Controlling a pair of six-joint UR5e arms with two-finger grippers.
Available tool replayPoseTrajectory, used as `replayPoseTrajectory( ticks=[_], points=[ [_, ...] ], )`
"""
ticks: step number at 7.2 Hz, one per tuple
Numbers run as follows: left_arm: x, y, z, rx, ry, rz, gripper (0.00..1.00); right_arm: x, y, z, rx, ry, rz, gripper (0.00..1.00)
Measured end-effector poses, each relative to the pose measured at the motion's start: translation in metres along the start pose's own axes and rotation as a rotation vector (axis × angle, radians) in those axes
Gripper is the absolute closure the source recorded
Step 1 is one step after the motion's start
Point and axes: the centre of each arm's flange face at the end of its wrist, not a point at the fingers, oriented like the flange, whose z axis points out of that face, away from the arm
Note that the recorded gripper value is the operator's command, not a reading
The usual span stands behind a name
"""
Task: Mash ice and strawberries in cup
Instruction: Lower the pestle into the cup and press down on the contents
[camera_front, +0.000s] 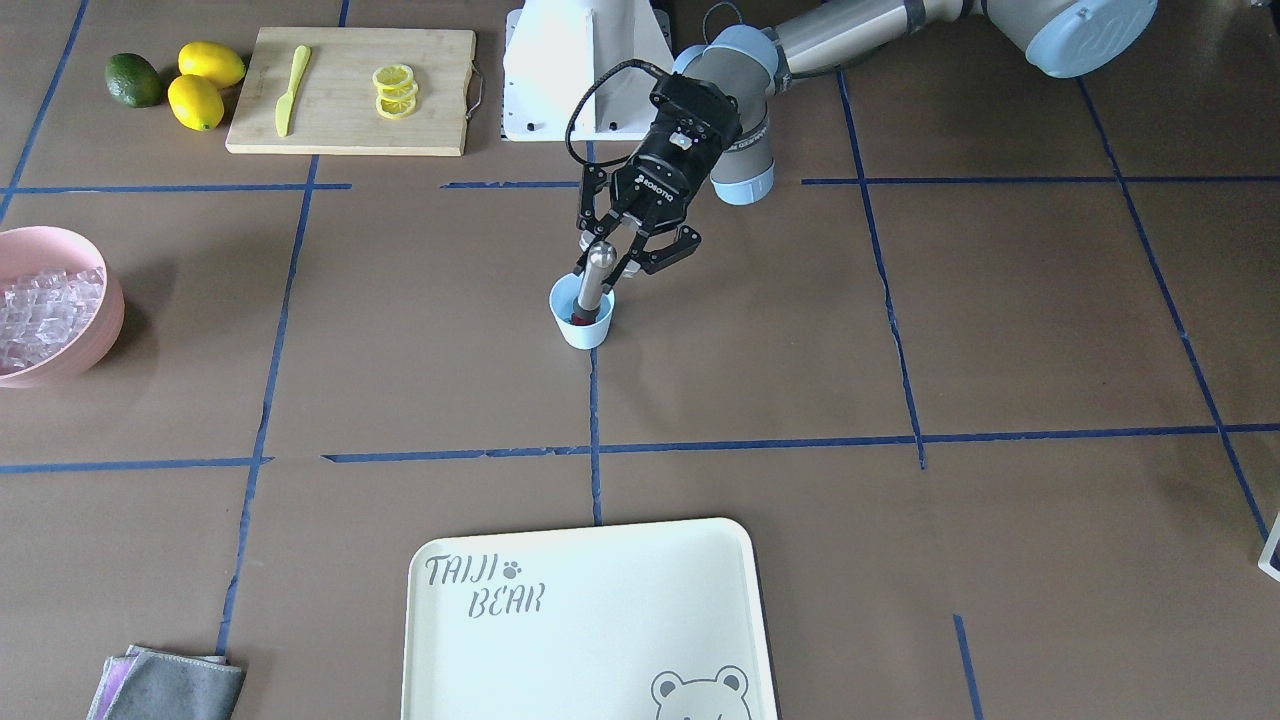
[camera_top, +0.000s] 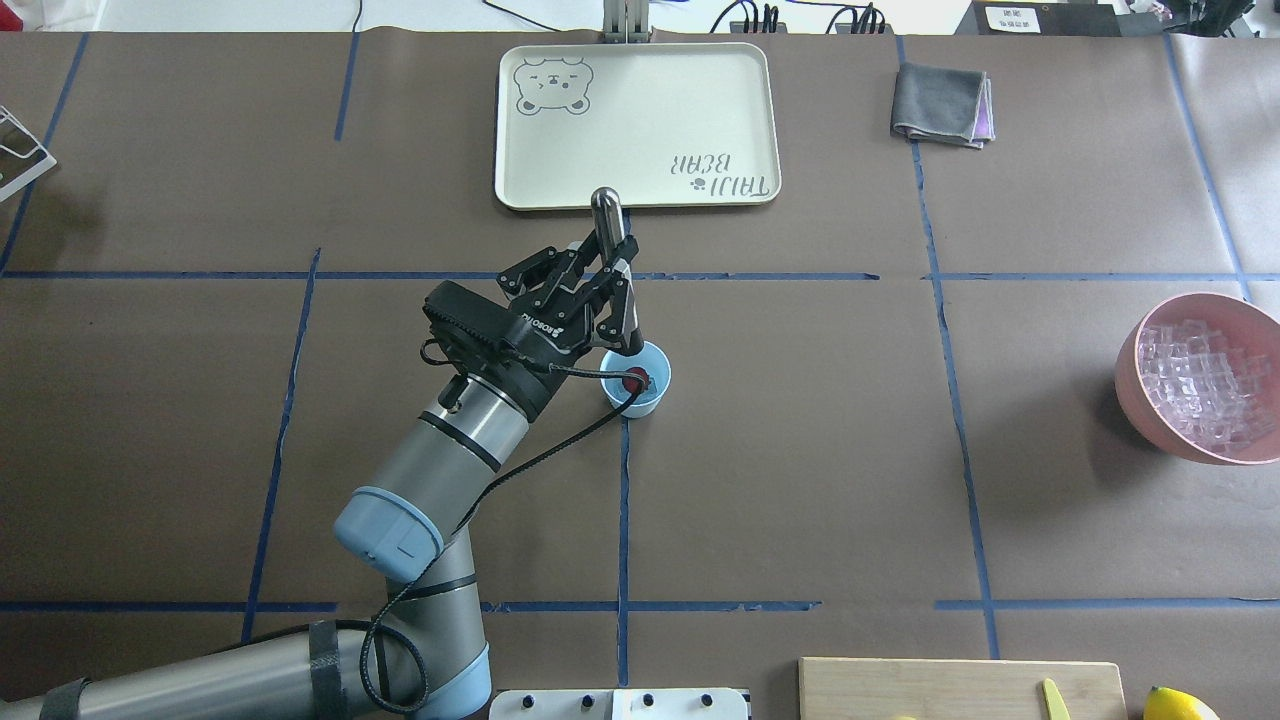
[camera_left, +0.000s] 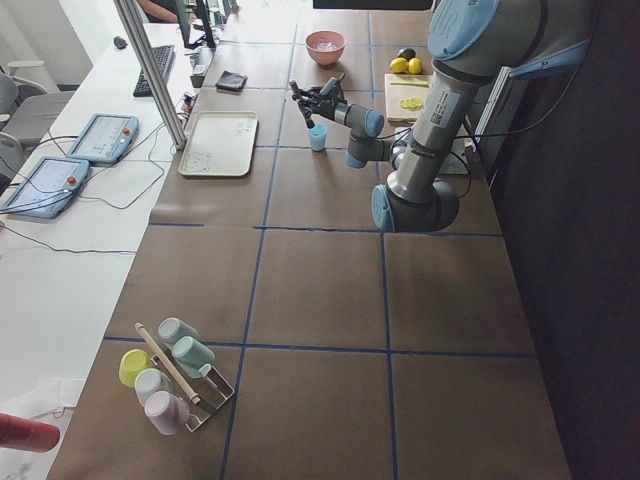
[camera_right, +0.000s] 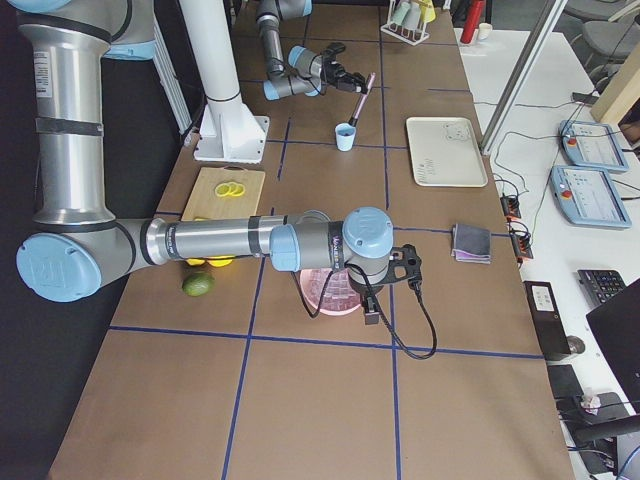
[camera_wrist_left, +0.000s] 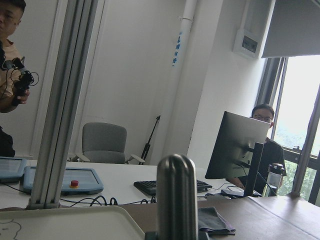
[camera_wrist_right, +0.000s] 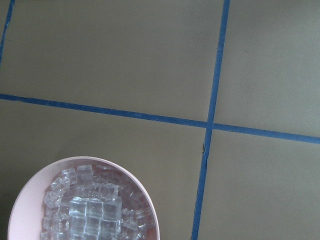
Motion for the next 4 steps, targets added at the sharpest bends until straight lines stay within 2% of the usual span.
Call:
replayPoseTrajectory(
  ticks=[2,4],
  points=[
    [0.01,-0.055,-0.009,0.023,0.034,-0.02,1.0,0.0,0.0,0.0,0.001,0.001,-0.001,0.0],
    [0.012,-0.11,-0.024,0.032,0.034,-0.075,1.0,-0.001,0.001,-0.001,0.002,0.002,-0.002,0.0]
  ],
)
